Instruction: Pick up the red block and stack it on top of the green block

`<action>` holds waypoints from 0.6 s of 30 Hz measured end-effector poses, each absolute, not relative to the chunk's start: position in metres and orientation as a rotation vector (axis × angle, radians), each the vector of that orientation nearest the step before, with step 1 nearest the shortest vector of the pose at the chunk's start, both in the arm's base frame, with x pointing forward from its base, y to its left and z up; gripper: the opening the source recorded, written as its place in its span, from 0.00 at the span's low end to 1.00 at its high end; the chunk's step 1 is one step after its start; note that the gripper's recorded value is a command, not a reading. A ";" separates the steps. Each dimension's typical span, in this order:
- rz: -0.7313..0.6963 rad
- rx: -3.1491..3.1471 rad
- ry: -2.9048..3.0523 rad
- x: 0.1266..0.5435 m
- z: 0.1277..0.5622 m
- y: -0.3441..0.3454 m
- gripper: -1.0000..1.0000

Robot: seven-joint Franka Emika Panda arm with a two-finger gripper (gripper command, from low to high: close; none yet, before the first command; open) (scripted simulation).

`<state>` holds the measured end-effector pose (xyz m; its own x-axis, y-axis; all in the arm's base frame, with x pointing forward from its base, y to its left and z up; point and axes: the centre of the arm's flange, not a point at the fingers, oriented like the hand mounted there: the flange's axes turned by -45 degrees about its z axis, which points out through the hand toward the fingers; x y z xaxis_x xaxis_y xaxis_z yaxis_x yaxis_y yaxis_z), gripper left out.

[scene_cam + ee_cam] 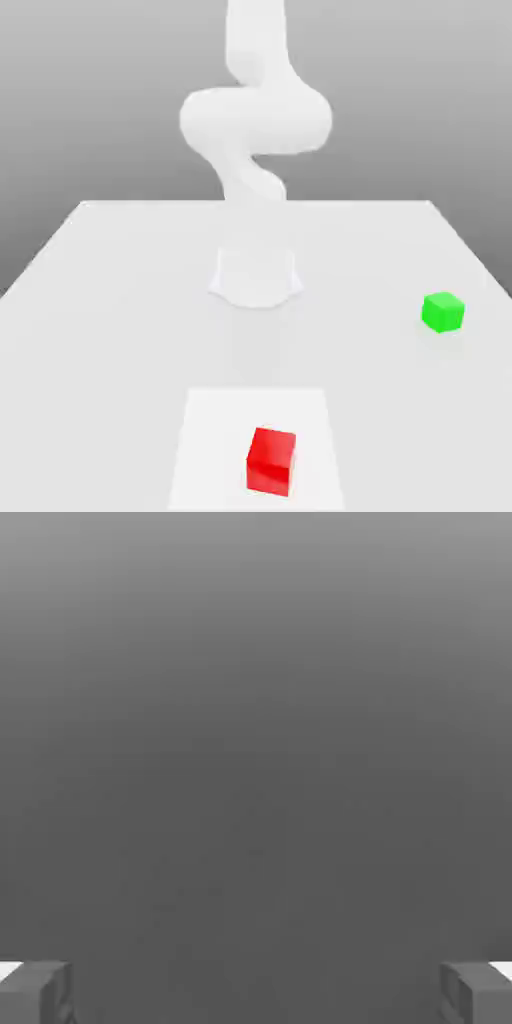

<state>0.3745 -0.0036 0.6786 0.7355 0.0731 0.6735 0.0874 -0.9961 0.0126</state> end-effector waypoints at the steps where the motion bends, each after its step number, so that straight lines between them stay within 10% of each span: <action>1: -1.087 -2.913 -0.201 0.386 0.664 -0.004 0.50; 18: -0.499 -2.794 -1.194 0.485 0.400 0.021 0.50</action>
